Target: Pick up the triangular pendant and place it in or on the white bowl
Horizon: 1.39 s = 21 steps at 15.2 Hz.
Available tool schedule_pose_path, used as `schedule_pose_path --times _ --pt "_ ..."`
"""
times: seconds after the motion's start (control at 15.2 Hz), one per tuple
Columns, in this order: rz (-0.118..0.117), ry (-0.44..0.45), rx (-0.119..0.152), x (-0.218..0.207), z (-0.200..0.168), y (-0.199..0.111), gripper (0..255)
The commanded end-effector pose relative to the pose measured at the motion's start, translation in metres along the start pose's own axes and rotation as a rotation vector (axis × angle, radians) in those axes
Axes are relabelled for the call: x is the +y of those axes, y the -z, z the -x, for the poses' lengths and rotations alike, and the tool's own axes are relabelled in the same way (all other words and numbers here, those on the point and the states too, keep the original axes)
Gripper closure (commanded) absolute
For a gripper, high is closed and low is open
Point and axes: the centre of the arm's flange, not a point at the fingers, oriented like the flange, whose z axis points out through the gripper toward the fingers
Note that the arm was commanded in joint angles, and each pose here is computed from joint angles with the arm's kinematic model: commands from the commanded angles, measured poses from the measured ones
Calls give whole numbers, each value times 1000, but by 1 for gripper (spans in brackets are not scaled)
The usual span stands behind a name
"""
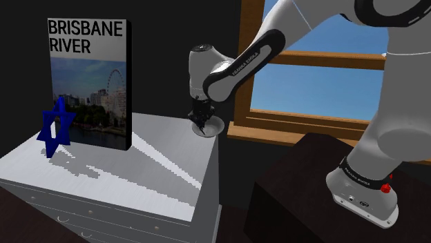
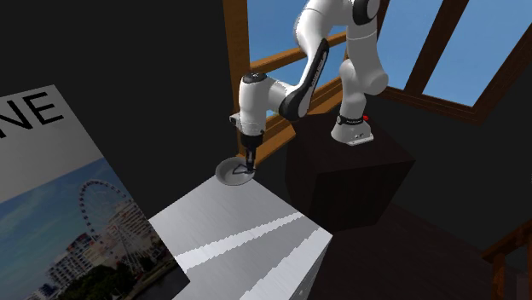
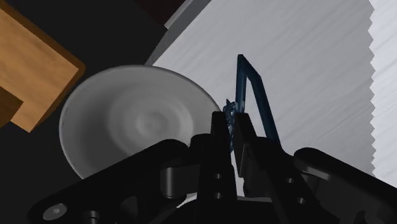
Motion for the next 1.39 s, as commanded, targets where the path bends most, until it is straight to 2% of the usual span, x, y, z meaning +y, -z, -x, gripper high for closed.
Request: schedule_pose_path --times 0.0,0.4,1.32 --pt "0 1 0 22 -12 2 255" --pt "0 1 0 88 -47 9 255" --pt "0 1 0 91 -41 -65 255"
